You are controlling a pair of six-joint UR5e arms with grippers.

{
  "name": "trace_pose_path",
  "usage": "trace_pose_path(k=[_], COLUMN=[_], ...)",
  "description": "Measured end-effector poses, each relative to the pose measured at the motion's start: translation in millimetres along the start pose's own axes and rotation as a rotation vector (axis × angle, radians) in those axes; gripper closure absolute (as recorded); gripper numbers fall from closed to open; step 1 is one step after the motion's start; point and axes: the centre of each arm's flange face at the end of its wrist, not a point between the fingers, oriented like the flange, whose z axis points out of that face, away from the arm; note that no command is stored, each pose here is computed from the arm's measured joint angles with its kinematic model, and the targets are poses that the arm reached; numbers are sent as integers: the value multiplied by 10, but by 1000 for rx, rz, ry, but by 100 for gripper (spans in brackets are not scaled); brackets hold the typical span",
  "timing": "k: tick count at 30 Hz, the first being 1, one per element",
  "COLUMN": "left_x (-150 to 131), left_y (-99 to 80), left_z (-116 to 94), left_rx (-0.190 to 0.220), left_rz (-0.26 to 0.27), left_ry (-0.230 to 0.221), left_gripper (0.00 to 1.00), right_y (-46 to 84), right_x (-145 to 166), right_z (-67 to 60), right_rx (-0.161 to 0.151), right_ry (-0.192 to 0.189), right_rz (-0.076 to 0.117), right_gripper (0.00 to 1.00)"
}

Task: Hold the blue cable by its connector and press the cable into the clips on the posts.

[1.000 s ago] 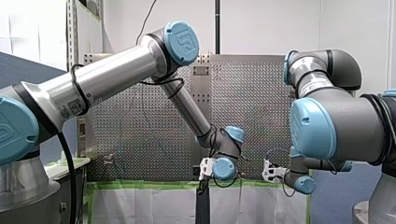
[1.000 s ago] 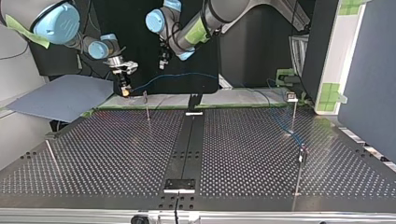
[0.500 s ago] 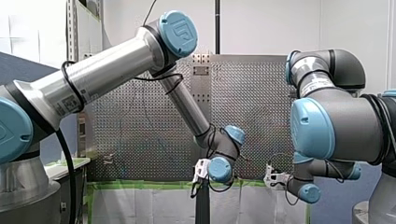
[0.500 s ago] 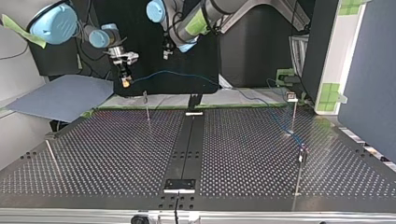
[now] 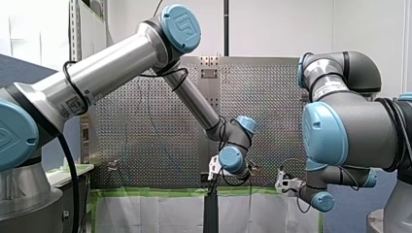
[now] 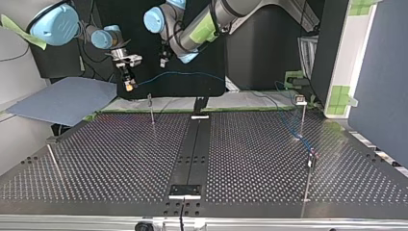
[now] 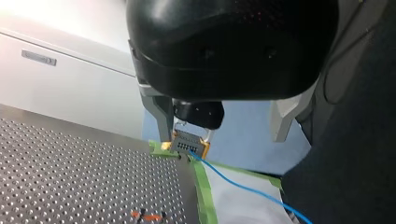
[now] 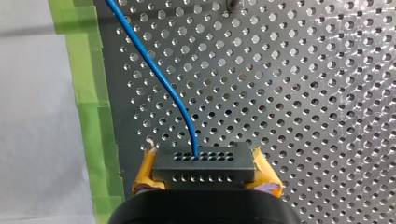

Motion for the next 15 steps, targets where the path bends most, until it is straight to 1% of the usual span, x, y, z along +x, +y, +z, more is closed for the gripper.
trace_pose_path(k=[4,8,12,15], left_x=[-130,-270,-399,-490], left_y=[-37,-54,-54,-61], left_z=[63,136,207,246], left_rx=[26,51,71,86], left_rz=[-17,-51,-87,-113], left_ry=[7,15,24,30], left_gripper=[0,0,0,0], right_y=[24,54,83,88], right_x=[24,52,79,94], right_z=[19,41,62,77], right_rx=[5,7,11,18], right_ry=[18,40,60,70], right_rz=[-2,-1,7,6], right_gripper=[100,100,100,100])
